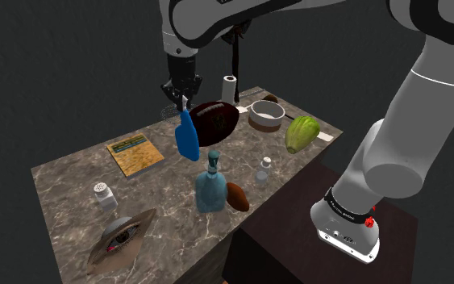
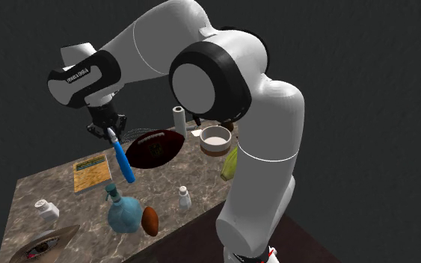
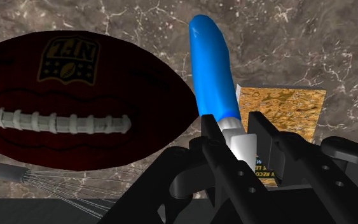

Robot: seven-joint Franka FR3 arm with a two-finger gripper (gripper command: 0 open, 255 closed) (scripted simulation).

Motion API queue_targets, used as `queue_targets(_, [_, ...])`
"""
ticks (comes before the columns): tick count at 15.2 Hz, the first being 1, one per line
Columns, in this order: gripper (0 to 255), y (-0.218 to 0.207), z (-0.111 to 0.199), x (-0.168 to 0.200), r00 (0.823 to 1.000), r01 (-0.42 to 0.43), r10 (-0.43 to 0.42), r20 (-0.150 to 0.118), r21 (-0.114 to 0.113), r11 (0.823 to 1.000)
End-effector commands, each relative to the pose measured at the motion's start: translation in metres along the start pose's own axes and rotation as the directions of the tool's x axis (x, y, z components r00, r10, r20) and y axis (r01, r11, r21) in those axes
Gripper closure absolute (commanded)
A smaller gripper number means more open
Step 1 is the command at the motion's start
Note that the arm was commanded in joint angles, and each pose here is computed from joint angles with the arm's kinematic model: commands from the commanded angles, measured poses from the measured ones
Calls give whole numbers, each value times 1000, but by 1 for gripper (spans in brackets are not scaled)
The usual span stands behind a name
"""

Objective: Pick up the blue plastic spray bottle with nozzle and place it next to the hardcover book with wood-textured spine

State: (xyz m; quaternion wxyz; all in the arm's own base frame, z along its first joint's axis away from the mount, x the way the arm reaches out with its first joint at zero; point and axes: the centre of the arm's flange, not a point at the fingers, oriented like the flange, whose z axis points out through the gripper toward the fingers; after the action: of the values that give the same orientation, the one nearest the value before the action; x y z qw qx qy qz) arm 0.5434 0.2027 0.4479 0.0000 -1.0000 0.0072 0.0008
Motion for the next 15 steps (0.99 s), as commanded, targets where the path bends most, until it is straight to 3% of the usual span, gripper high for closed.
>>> queue_targets(1, [255, 0, 10, 0, 1000, 0, 0, -1, 0, 1000])
queue_targets(10, [255, 0, 15, 0, 1000, 0, 0, -1, 0, 1000])
queue_targets(11, [0, 0, 15, 0, 1000, 0, 0, -1, 0, 1000])
queue_targets(15, [0, 0, 15, 0, 1000, 0, 0, -1, 0, 1000])
